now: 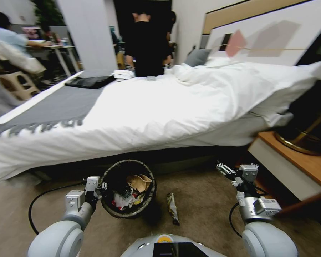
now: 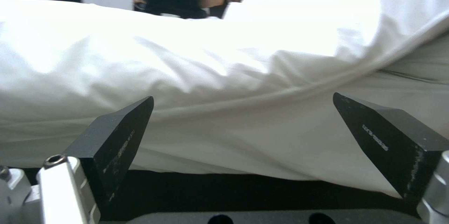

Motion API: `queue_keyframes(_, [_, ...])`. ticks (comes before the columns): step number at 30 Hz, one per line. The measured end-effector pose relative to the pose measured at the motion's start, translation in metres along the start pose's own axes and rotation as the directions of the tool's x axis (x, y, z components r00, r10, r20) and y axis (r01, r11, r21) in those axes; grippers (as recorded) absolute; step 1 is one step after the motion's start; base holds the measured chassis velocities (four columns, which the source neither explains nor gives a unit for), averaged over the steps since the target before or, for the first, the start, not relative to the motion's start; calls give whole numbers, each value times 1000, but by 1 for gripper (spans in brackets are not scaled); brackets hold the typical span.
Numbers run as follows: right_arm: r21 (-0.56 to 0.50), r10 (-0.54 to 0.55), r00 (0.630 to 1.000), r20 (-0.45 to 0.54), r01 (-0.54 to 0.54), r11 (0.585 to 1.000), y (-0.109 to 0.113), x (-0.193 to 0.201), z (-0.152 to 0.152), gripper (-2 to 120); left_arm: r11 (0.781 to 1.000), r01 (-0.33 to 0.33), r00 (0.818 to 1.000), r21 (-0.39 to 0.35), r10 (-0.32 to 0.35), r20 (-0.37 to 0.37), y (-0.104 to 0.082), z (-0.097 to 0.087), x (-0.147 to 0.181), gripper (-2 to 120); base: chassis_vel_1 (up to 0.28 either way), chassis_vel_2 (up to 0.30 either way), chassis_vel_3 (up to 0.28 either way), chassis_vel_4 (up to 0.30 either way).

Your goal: Pick up the trash bin, then pick up the garbage from the floor and place it into the trash bin.

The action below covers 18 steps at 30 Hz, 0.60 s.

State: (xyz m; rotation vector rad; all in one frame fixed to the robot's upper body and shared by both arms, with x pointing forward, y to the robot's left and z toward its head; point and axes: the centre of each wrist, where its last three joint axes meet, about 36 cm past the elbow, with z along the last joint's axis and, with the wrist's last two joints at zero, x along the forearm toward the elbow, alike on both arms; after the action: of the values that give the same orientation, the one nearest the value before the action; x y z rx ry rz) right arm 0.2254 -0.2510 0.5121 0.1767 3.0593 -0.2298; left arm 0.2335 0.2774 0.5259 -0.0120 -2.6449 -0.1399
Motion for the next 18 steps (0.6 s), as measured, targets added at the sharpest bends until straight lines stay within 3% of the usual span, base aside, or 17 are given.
queue_keyframes(18, [-9,-5,1000,0,5,1000,-1,-2,-1,100,1000,-1,1000,1,1,-1,0,1,0,1,132,121,129,132])
